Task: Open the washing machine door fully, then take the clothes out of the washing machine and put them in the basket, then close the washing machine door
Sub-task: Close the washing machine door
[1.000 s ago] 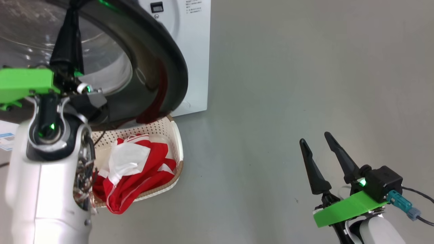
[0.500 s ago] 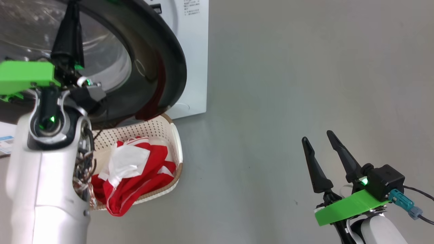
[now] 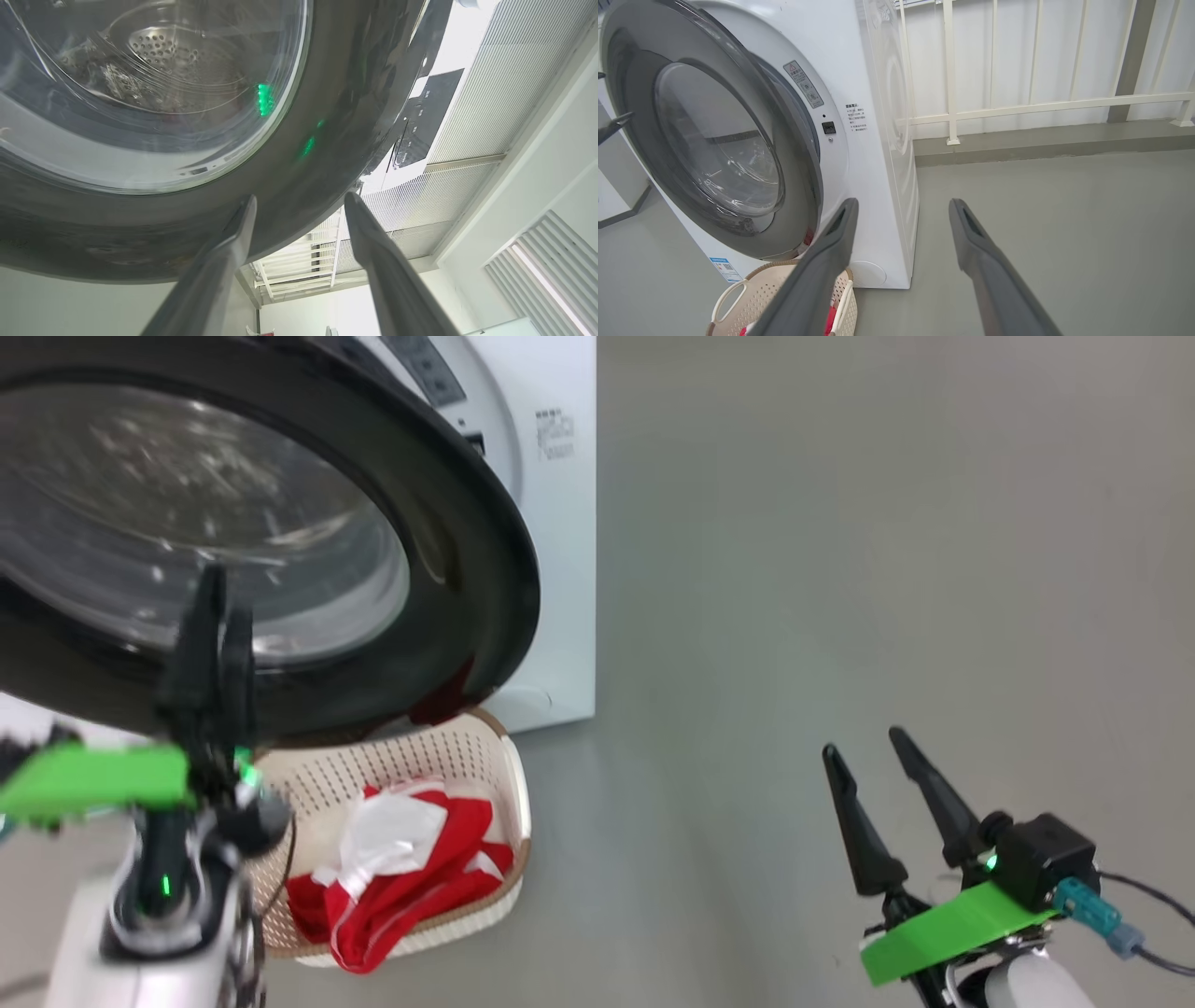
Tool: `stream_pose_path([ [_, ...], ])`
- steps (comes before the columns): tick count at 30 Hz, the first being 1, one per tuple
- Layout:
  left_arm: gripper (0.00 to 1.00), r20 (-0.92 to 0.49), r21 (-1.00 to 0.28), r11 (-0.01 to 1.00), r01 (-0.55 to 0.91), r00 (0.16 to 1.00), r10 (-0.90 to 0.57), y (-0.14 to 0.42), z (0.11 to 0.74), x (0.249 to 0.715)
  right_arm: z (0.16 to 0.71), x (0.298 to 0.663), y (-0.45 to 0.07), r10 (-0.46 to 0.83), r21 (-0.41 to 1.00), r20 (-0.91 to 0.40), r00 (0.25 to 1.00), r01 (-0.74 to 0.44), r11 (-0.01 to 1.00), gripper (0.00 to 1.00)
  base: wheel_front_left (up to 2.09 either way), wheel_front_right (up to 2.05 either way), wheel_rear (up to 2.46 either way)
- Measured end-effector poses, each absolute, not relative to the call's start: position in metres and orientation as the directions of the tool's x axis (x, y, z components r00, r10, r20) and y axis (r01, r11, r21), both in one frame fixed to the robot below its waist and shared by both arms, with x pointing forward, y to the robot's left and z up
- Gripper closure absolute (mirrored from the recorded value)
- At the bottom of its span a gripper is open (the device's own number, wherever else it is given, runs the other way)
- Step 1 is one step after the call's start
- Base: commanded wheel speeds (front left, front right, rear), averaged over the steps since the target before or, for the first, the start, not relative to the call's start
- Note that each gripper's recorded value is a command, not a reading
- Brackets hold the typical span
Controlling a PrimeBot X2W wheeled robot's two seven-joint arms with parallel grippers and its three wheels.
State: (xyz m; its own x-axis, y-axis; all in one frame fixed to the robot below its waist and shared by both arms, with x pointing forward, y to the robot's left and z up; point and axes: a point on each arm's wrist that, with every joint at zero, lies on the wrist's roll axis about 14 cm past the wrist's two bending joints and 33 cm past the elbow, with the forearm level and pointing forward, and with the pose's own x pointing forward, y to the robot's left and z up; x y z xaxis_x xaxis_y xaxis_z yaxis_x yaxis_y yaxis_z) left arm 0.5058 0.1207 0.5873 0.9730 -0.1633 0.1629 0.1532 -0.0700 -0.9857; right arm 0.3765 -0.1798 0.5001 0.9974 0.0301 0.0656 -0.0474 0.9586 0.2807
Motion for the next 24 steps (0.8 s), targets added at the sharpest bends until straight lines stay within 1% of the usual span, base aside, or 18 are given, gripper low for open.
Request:
stream_pose_path([
  [3,0.00,0.150,-0.987,0.031,0.155,0.978,-0.143,0.133,0.578,0.484,0.503,0.370,-0.176,0.039,0.284,0.075,0.996,-0.059,0.957,0.00,0.00,0.00,0.00],
  [6,0.00,0.155,-0.986,0.042,0.163,0.977,-0.148,0.135,0.576,0.462,0.509,0.364,-0.173,0.045,0.286,0.094,0.995,-0.071,0.956,0.00,0.00,0.00,0.00],
  [9,0.00,0.173,-0.978,0.088,0.187,0.973,-0.150,0.139,0.577,0.441,0.517,0.360,-0.172,0.049,0.286,0.117,0.992,-0.081,0.955,0.00,0.00,0.00,0.00],
  [14,0.00,0.156,-0.949,0.258,0.179,0.982,-0.109,0.161,0.564,0.411,0.521,0.351,-0.172,0.047,0.288,0.133,0.990,-0.083,0.954,0.00,0.00,0.00,0.00],
  [17,0.00,0.168,-0.932,0.319,0.174,0.985,-0.046,0.174,0.562,0.396,0.523,0.348,-0.173,0.041,0.289,0.141,0.989,-0.080,0.954,0.00,0.00,0.00,0.00],
  [20,0.00,0.191,-0.875,0.453,0.172,0.982,-0.005,0.187,0.561,0.382,0.523,0.342,-0.177,0.030,0.291,0.143,0.989,-0.071,0.954,0.00,0.00,0.00,0.00],
  [24,0.00,0.171,-0.762,0.635,0.125,0.985,0.011,0.200,0.545,0.363,0.522,0.334,-0.178,0.022,0.295,0.142,0.990,-0.064,0.953,0.00,0.00,0.00,0.00],
])
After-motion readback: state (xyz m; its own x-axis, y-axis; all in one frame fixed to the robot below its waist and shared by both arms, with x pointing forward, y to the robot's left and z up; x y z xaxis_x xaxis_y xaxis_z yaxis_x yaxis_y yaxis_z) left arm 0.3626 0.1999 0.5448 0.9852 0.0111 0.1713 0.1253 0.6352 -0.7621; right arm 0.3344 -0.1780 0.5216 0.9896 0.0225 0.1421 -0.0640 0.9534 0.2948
